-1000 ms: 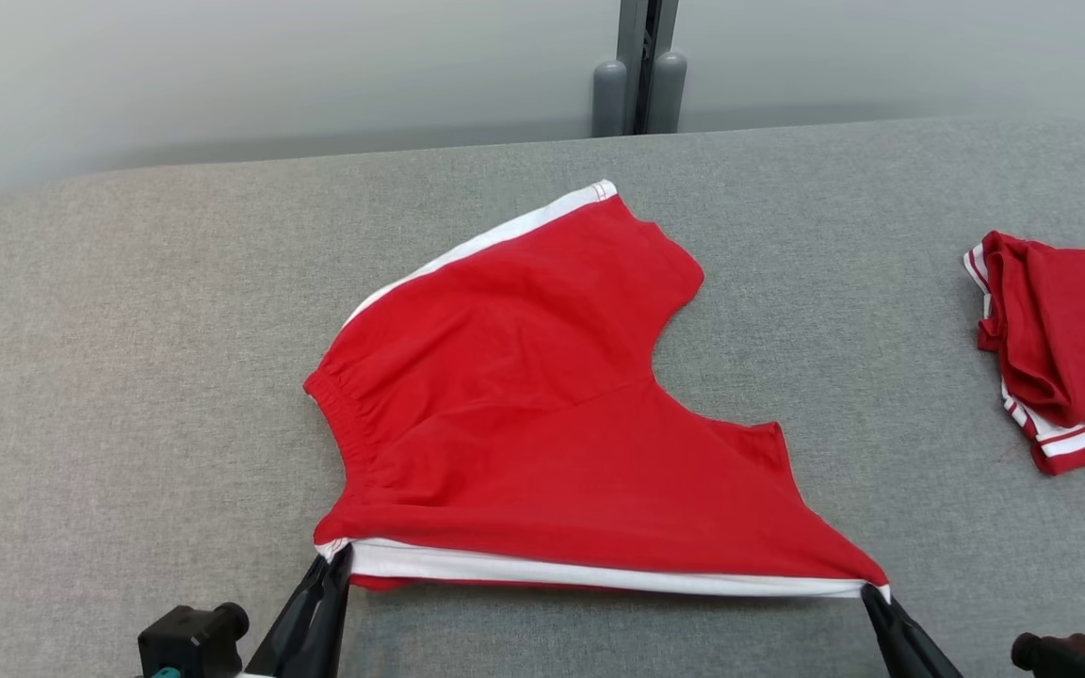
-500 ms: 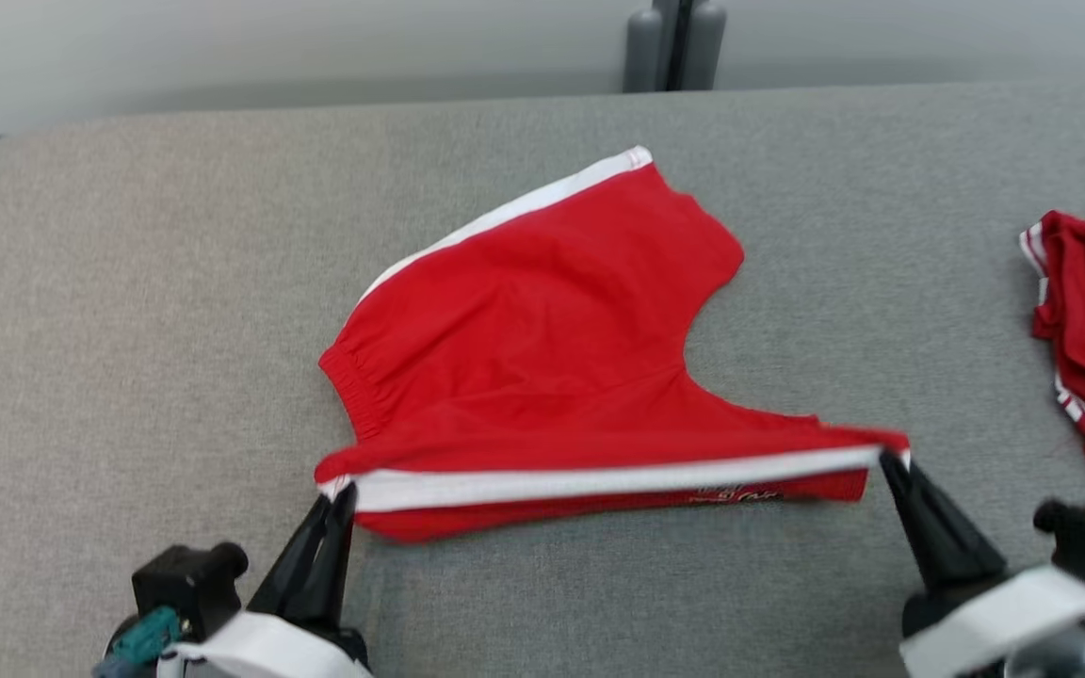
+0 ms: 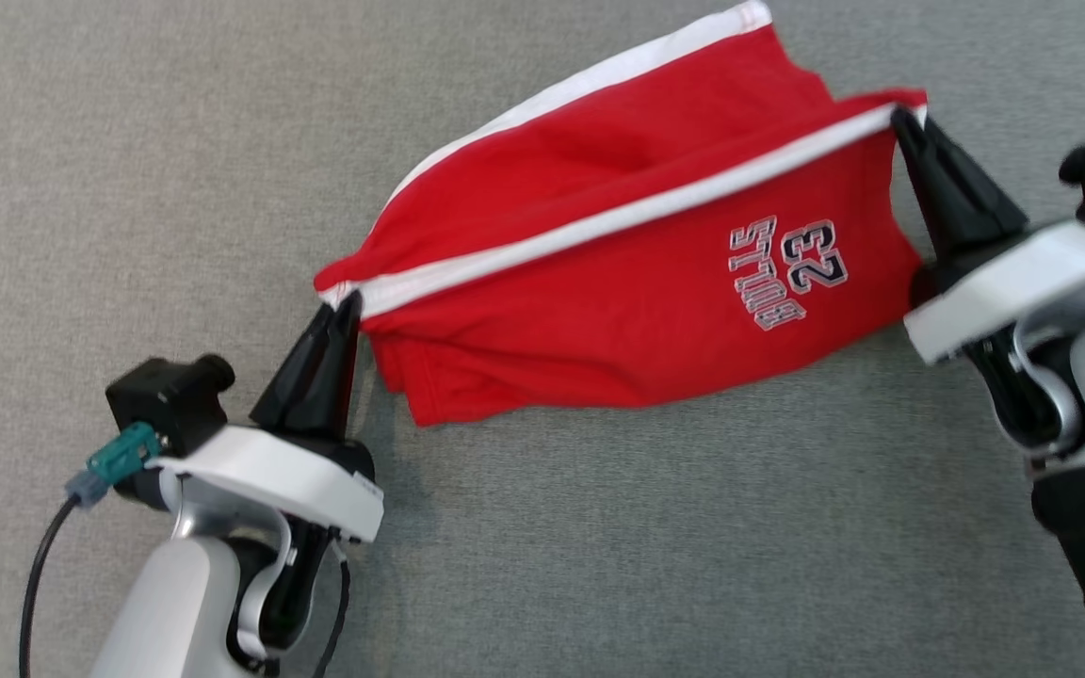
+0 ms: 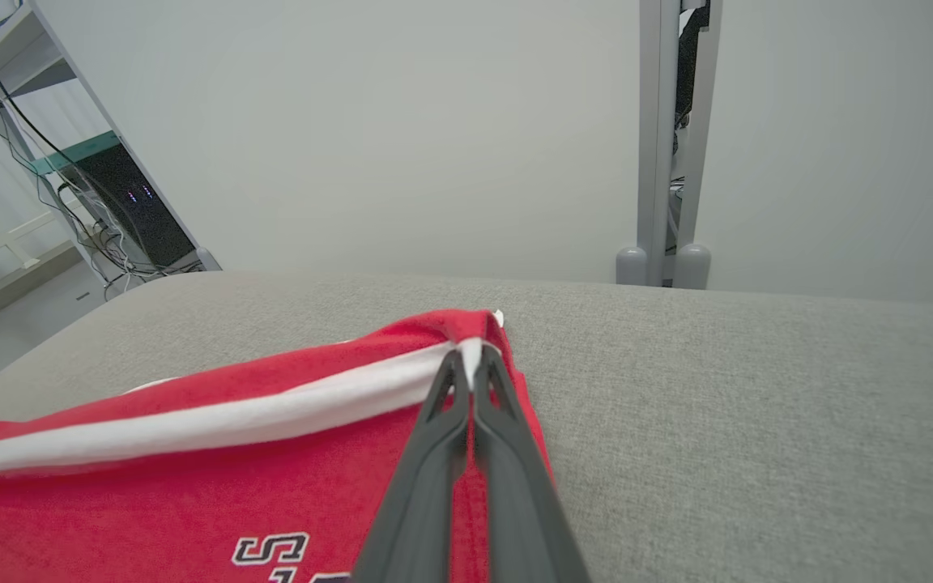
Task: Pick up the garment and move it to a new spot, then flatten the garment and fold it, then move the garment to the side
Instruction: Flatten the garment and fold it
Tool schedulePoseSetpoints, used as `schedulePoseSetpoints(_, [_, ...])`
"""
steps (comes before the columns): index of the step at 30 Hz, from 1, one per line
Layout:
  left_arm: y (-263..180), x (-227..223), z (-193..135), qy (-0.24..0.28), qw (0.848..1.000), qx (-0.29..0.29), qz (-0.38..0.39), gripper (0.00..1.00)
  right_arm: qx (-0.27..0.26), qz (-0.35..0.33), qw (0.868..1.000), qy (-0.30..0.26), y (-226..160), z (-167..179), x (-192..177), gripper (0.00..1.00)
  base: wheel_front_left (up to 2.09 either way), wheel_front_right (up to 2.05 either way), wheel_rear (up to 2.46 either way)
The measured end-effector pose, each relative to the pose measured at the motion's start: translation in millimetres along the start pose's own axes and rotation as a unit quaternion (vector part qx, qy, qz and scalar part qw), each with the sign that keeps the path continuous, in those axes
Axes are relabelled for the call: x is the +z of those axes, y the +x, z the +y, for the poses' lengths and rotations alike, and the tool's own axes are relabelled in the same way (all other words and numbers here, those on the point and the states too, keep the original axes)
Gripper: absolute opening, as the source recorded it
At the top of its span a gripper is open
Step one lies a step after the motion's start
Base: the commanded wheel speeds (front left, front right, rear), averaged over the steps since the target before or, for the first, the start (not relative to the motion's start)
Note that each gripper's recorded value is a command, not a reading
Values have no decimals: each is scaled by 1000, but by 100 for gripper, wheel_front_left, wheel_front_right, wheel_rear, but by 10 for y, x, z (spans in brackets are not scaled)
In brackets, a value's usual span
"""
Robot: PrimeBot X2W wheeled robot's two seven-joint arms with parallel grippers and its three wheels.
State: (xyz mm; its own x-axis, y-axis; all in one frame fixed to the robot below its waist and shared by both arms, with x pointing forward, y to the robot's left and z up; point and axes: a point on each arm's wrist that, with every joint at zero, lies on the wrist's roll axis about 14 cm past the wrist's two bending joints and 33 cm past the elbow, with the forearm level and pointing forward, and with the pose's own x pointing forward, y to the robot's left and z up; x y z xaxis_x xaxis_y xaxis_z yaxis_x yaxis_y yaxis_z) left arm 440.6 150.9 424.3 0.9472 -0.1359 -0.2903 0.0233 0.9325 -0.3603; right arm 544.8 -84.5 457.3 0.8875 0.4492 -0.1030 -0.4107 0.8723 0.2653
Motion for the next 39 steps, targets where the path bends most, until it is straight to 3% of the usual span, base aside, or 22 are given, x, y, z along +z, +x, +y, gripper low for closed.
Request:
schedulePoseSetpoints(7, [223, 54, 182, -4, 1000, 16, -10, 0, 41, 14, 999, -4, 589, 152, -84, 0, 0, 0, 0])
schedulePoseSetpoints(14, [374, -12, 189, -22, 1000, 7, -6, 0, 40, 42, 998, 1, 839, 136, -251, 0, 0, 0, 0])
schedulePoseSetpoints(15, [389, -36, 178, -24, 1000, 5, -3, 27, 38, 42, 998, 0, 850, 130, -264, 14, 0, 0, 0])
schedulePoseSetpoints(16, [400, -43, 167, -29, 1000, 2, -5, 73, 38, 41, 998, -1, 860, 124, -265, 44, 0, 0, 0])
schedulePoseSetpoints(17, [410, -51, 159, -30, 1000, 0, -6, 100, 36, 39, 999, -1, 871, 115, -259, 94, 0, 0, 0])
schedulePoseSetpoints(18, [422, -55, 154, -29, 1000, -1, -6, 100, 34, 34, 999, -1, 877, 109, -248, 100, 0, 0, 0])
schedulePoseSetpoints(29, [303, 224, 221, 4, 994, 26, -105, 100, 36, -26, 999, -20, 666, 145, 29, 100, 0, 0, 0])
schedulePoseSetpoints(32, [242, 348, 220, 14, 991, 33, -130, 100, 28, -59, 997, -34, 513, 115, 206, 100, 0, 0, 0])
schedulePoseSetpoints(39, [59, 602, 265, 48, 983, 54, -171, 100, 0, -88, 995, -37, 29, 126, 248, 100, 0, 0, 0])
